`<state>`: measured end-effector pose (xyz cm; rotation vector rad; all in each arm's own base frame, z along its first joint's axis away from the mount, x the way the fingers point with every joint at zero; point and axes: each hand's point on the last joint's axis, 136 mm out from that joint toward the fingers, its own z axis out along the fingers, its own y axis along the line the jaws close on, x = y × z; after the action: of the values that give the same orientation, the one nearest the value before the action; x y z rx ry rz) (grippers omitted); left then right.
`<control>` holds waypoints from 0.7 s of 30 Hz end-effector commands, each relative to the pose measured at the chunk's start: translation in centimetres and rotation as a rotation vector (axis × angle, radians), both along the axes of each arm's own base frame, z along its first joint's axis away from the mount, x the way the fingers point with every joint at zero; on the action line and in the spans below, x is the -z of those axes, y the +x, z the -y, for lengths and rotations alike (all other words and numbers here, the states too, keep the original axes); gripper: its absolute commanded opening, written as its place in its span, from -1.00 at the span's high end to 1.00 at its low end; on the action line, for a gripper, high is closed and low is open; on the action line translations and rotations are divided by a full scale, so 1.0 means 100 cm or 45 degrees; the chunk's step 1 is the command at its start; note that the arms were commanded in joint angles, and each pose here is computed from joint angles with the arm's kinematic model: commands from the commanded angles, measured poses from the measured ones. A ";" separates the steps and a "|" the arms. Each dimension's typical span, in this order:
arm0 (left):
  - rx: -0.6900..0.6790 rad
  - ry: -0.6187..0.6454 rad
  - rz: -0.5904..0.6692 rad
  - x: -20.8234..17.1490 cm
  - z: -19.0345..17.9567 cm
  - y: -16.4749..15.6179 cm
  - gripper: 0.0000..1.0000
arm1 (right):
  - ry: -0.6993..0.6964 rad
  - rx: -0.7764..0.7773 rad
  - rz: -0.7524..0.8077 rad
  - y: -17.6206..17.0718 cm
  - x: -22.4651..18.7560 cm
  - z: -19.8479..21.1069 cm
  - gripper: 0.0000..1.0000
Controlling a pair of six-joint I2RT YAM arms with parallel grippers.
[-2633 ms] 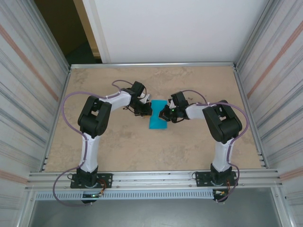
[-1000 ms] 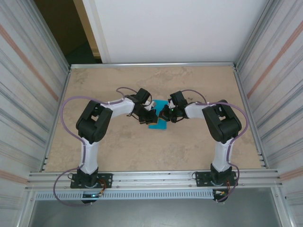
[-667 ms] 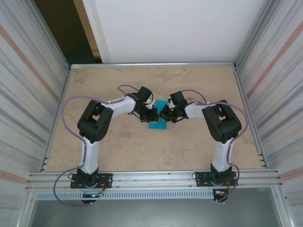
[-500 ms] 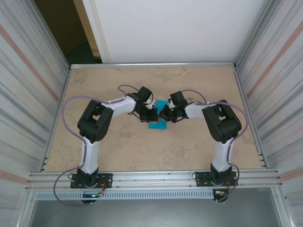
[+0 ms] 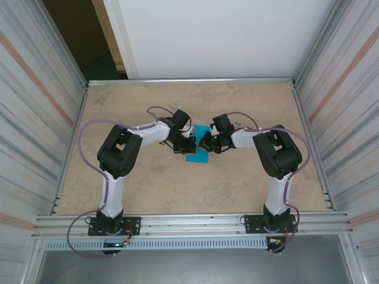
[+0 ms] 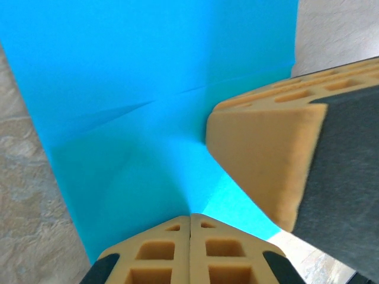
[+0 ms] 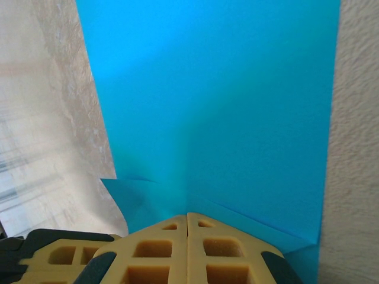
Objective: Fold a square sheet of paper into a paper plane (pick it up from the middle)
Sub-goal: Fold the triangle a second time at the center of the table.
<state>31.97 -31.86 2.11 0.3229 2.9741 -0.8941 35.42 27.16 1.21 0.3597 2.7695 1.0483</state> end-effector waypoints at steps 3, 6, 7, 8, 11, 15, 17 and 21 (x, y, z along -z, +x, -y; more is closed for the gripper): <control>0.016 0.039 -0.063 0.014 -0.017 -0.015 0.97 | -0.348 0.049 -0.337 -0.059 0.081 0.050 1.00; 0.017 0.008 -0.081 0.014 -0.021 -0.018 0.98 | -0.354 0.048 -0.341 -0.060 0.081 0.051 1.00; 0.022 -0.004 -0.089 0.013 -0.021 -0.020 0.98 | -0.357 0.050 -0.343 -0.060 0.081 0.052 1.00; 0.023 -0.011 -0.095 0.013 -0.023 -0.022 0.99 | -0.358 0.050 -0.343 -0.060 0.081 0.052 1.00; 0.043 -0.015 -0.103 0.012 -0.028 -0.026 0.99 | -0.361 0.052 -0.347 -0.060 0.081 0.053 1.00; 0.086 -0.008 -0.094 0.007 -0.034 -0.032 0.99 | -0.362 0.053 -0.348 -0.059 0.082 0.053 1.00; 0.107 0.007 -0.091 0.005 -0.038 -0.036 0.99 | -0.363 0.053 -0.349 -0.059 0.082 0.053 1.00; 0.121 0.074 -0.082 0.004 -0.050 -0.043 0.99 | -0.366 0.053 -0.353 -0.060 0.083 0.054 1.00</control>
<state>30.09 -29.48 1.95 0.4221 2.9662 -0.9607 35.40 27.19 1.15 0.3631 2.7793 1.0452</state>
